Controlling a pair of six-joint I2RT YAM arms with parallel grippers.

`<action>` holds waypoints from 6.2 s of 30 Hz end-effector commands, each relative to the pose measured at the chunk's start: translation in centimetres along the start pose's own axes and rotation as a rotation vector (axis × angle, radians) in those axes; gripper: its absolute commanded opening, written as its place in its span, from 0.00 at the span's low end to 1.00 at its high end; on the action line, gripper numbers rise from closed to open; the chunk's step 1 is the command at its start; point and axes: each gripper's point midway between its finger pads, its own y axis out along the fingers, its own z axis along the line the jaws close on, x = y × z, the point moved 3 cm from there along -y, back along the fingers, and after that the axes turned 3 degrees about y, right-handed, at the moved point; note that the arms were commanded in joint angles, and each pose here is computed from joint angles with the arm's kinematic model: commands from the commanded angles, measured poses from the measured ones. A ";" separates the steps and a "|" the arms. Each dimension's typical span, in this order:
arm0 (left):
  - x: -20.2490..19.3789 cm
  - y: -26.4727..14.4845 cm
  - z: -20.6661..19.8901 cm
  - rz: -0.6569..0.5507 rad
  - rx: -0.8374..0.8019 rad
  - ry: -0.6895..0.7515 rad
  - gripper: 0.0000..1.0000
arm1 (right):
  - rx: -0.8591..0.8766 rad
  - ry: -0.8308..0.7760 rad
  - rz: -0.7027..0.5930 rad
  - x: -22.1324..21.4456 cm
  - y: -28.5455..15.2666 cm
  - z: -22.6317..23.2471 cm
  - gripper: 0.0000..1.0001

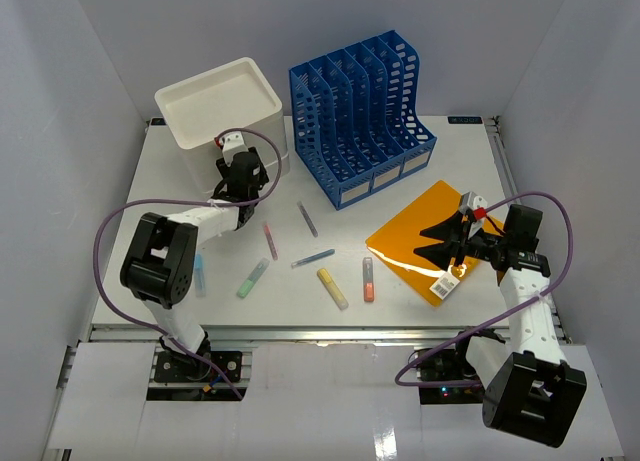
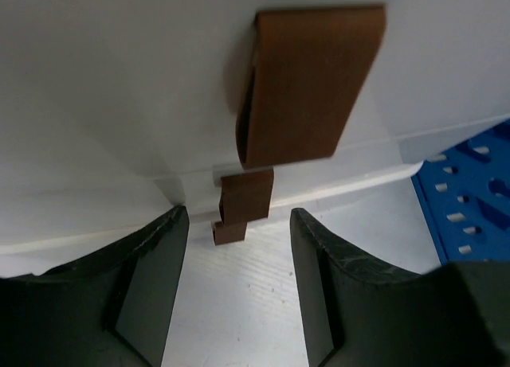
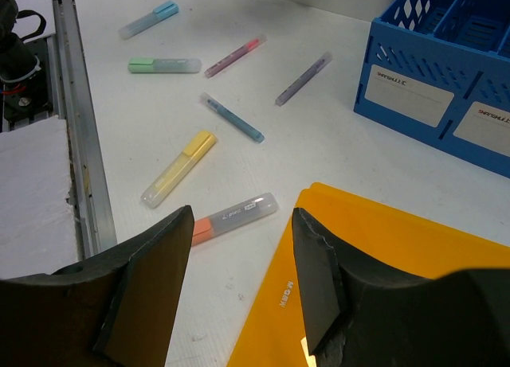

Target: Organize the desk

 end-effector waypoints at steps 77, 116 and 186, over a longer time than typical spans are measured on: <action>-4.4 -31.0 2.2 0.412 -0.788 -0.299 0.98 | -0.355 0.235 0.725 -6.2 12.6 2.8 0.90; 1.4 -33.2 5.0 0.224 -0.712 -0.286 0.98 | -0.187 0.113 1.017 -13.7 13.4 2.2 0.15; -9.6 -21.8 2.8 0.806 -0.308 0.617 0.94 | 0.343 -0.260 0.089 1.4 4.3 6.7 0.94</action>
